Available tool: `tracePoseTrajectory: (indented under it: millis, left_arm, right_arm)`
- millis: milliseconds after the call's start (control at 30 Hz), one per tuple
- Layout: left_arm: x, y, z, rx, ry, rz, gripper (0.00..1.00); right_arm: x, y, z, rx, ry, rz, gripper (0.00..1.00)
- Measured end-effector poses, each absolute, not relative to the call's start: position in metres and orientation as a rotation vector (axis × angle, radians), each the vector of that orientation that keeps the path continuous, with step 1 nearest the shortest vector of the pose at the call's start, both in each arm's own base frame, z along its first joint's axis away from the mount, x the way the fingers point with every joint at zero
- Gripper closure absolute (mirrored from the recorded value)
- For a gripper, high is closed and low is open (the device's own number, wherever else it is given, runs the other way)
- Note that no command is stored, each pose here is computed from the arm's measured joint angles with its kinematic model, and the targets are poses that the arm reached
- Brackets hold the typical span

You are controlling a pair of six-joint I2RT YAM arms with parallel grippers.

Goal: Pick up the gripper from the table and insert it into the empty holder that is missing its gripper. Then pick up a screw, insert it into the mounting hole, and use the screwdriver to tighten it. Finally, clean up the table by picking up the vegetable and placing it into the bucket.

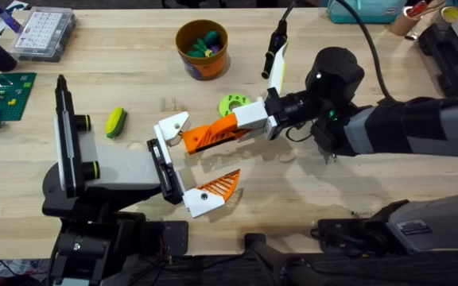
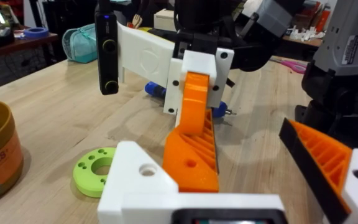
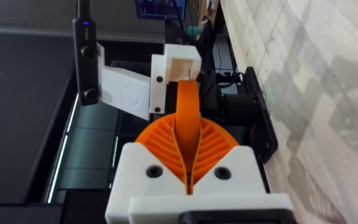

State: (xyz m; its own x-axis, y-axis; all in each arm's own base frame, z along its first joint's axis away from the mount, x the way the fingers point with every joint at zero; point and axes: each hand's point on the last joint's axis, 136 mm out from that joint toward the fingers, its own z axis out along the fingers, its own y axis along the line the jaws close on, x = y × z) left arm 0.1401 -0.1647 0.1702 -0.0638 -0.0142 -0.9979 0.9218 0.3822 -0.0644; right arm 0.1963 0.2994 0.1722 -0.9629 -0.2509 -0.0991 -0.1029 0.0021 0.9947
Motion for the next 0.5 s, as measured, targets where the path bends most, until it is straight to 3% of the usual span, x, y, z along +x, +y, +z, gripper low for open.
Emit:
tracePoseTrajectory:
  millis: [500]
  left_arm:
    - [0.1418,-0.1640,0.1669,0.863,1.444,-0.967,0.010]
  right_arm:
    - [0.1938,0.2986,0.1691,0.369,-2.132,-2.088,0.990]
